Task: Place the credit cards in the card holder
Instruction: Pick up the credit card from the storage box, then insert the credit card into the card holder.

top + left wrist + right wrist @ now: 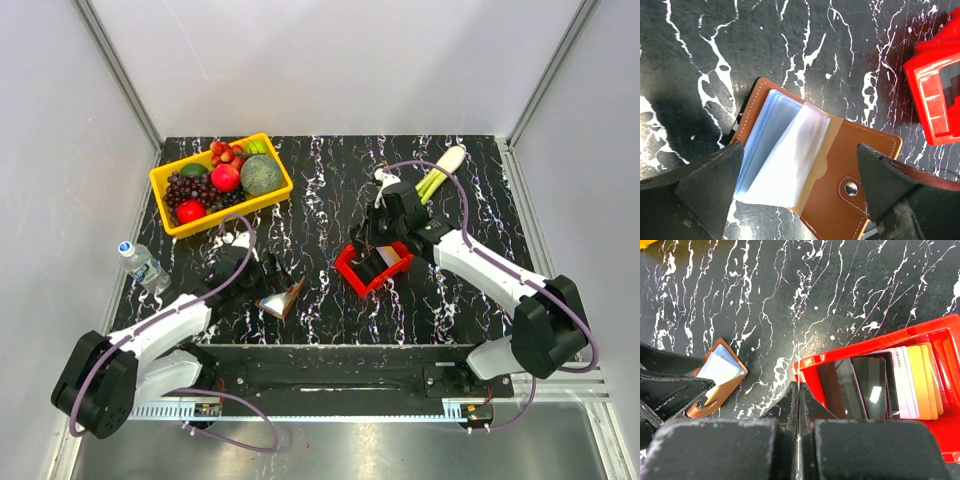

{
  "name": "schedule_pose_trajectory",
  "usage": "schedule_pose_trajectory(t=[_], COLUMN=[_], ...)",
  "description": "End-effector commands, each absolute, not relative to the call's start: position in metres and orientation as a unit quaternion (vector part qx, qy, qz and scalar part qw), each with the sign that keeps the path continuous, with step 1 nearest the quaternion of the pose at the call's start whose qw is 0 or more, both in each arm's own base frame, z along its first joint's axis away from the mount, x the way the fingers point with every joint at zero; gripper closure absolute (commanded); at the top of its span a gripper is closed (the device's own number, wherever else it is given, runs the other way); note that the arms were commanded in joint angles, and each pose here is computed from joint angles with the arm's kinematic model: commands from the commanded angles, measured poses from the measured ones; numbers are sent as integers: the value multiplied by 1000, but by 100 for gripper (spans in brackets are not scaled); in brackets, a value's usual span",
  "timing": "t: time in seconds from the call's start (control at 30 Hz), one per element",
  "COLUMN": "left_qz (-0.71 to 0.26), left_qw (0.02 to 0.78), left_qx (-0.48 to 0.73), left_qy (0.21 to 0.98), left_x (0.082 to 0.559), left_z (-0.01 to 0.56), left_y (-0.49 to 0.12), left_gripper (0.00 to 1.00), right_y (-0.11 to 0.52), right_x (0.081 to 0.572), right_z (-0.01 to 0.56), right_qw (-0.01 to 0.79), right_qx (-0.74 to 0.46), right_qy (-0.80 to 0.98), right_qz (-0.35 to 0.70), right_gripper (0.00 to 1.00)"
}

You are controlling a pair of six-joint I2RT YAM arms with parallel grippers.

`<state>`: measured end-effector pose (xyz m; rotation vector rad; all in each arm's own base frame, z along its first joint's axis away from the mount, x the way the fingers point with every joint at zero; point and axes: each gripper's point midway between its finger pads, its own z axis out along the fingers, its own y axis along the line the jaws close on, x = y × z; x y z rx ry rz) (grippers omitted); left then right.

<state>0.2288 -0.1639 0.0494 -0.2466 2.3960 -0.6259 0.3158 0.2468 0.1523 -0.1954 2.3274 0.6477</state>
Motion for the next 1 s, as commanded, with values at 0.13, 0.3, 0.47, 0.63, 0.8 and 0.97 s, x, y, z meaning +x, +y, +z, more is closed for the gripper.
schedule_pose_trajectory(t=[0.13, 0.3, 0.47, 0.63, 0.8, 0.97], left_qz=[-312, -331, -349, -382, -415, -428], left_qw=[337, 333, 323, 327, 322, 313], left_qx=[-65, -57, -54, -41, -21, -13], left_qy=[886, 881, 878, 863, 851, 848], left_x=[233, 229, 226, 222, 215, 205], left_z=[69, 72, 73, 87, 95, 96], left_y=[-187, -193, -199, -207, -220, -233], left_gripper=[1, 9, 28, 47, 55, 56], right_y=[261, 261, 262, 260, 260, 262], right_x=[315, 314, 311, 310, 309, 307], right_z=[150, 146, 143, 143, 144, 143], right_qw=[351, 347, 342, 343, 346, 342], right_qx=[-81, -82, -83, -79, -76, -73], right_qy=[893, 894, 895, 895, 894, 894], right_qz=[270, 271, 273, 274, 276, 281], right_gripper=[100, 100, 100, 100, 100, 100])
